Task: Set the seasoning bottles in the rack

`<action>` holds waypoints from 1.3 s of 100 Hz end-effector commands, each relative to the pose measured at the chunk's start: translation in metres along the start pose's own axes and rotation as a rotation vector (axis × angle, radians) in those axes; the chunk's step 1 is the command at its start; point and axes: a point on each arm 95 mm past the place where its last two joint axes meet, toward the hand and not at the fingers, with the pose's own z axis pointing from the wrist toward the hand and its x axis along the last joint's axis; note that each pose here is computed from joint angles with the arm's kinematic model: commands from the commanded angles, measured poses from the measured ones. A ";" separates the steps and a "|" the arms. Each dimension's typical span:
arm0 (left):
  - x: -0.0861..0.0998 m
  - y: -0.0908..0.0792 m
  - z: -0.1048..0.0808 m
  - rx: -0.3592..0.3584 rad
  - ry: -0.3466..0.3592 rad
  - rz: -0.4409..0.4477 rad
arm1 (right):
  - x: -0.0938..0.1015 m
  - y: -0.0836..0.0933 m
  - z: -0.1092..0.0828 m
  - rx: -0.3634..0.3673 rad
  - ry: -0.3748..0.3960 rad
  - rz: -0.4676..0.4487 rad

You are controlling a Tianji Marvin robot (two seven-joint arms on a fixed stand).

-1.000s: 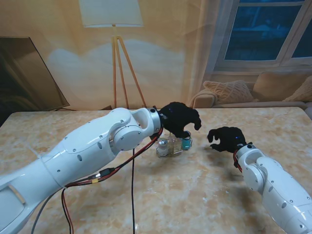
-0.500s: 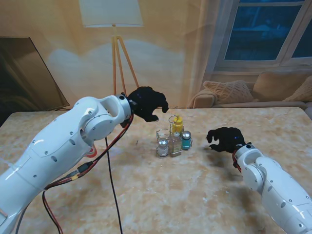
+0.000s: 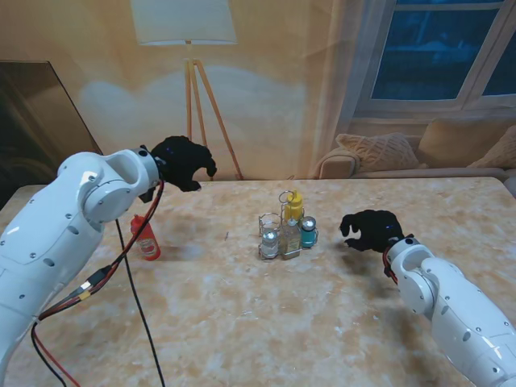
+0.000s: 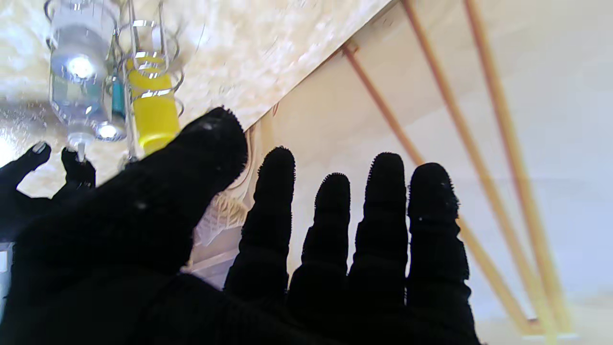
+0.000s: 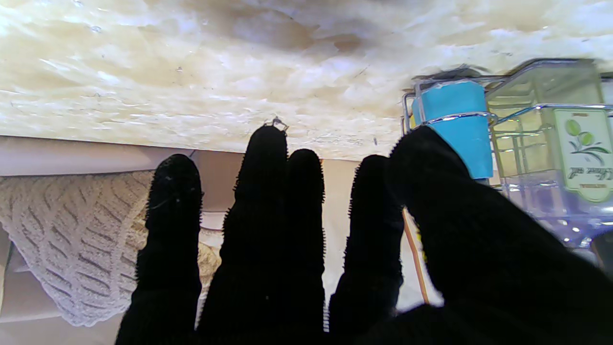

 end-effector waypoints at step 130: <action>-0.105 0.110 -0.085 -0.371 -0.306 -0.314 | 0.008 -0.006 0.005 0.051 0.017 0.000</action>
